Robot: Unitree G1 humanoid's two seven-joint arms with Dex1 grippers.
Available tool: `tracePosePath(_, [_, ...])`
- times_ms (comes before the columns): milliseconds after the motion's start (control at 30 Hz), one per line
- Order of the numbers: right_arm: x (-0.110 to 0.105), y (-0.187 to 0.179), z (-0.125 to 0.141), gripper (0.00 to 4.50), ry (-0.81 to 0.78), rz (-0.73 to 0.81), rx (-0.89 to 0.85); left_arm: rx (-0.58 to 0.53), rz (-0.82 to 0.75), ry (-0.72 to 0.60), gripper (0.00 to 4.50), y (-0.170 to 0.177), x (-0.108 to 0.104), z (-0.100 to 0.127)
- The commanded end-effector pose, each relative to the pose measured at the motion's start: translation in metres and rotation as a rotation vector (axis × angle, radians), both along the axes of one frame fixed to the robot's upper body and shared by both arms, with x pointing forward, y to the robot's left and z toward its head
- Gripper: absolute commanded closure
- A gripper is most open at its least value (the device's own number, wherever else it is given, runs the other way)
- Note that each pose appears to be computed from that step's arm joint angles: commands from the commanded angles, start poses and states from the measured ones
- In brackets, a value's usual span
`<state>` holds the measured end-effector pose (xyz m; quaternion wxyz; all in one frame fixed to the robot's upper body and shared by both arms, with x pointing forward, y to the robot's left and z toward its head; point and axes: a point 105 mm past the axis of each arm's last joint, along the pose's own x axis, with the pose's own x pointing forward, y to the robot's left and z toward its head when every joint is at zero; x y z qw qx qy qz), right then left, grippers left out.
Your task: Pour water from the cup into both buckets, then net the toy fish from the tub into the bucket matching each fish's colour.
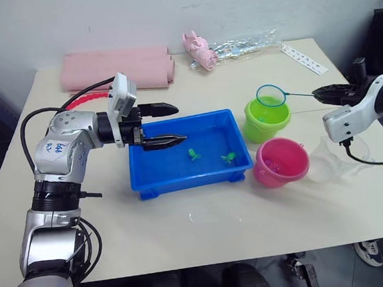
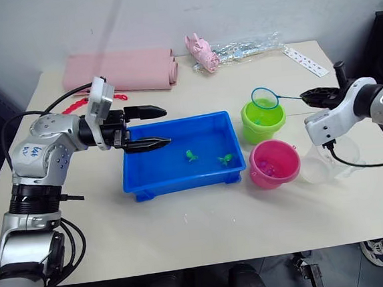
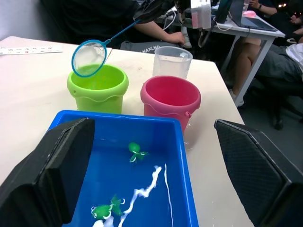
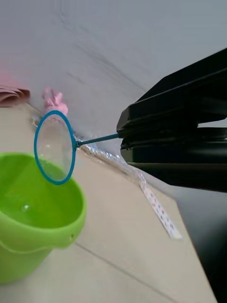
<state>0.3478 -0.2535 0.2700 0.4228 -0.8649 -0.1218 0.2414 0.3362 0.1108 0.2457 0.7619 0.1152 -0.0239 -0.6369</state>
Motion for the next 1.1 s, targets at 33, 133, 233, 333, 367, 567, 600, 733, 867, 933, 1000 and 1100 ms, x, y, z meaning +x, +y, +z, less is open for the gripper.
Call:
tracePosePath(33, [-0.003,-0.013,0.014,4.50,-0.037,-0.011,-0.047,0.006,0.000,-0.053,0.07,0.003,-0.003,0.011])
tracePosePath(133, [0.001,-0.022,0.026,4.50,-0.015,-0.066,0.132,0.016,0.002,-0.047,0.07,0.004,-0.004,0.008])
tracePosePath(233, [0.002,-0.003,0.043,4.50,0.095,-0.037,0.416,0.056,0.000,-0.033,0.07,0.008,-0.007,-0.001])
tracePosePath(333, [0.000,0.029,0.045,4.50,0.221,0.051,0.487,0.104,0.008,-0.017,0.07,0.013,-0.009,-0.012])
tracePosePath(367, [-0.002,0.038,0.042,4.50,0.254,0.080,0.470,0.118,0.010,-0.011,0.07,0.014,-0.010,-0.015])
tracePosePath(567, [-0.002,0.081,0.012,4.50,0.422,0.199,0.381,0.138,0.021,0.015,0.07,0.019,-0.017,-0.021])
tracePosePath(600, [-0.002,0.085,0.005,4.50,0.447,0.210,0.351,0.141,0.024,0.018,0.07,0.020,-0.019,-0.022])
tracePosePath(733, [-0.001,0.091,-0.020,4.50,0.484,0.229,0.218,0.158,0.033,0.036,0.07,0.023,-0.026,-0.026])
tracePosePath(867, [0.006,0.090,-0.037,4.50,0.461,0.239,0.067,0.158,0.035,0.064,0.07,0.025,-0.032,-0.026])
tracePosePath(933, [0.010,0.088,-0.041,4.50,0.444,0.240,0.010,0.158,0.041,0.065,0.07,0.025,-0.033,-0.026])
tracePosePath(1000, [0.012,0.087,-0.044,4.50,0.437,0.244,-0.026,0.158,0.044,0.066,0.07,0.025,-0.034,-0.027])
tracePosePath(1100, [0.009,0.085,-0.051,4.50,0.464,0.270,-0.081,0.153,0.053,0.070,0.07,0.025,-0.036,-0.027])
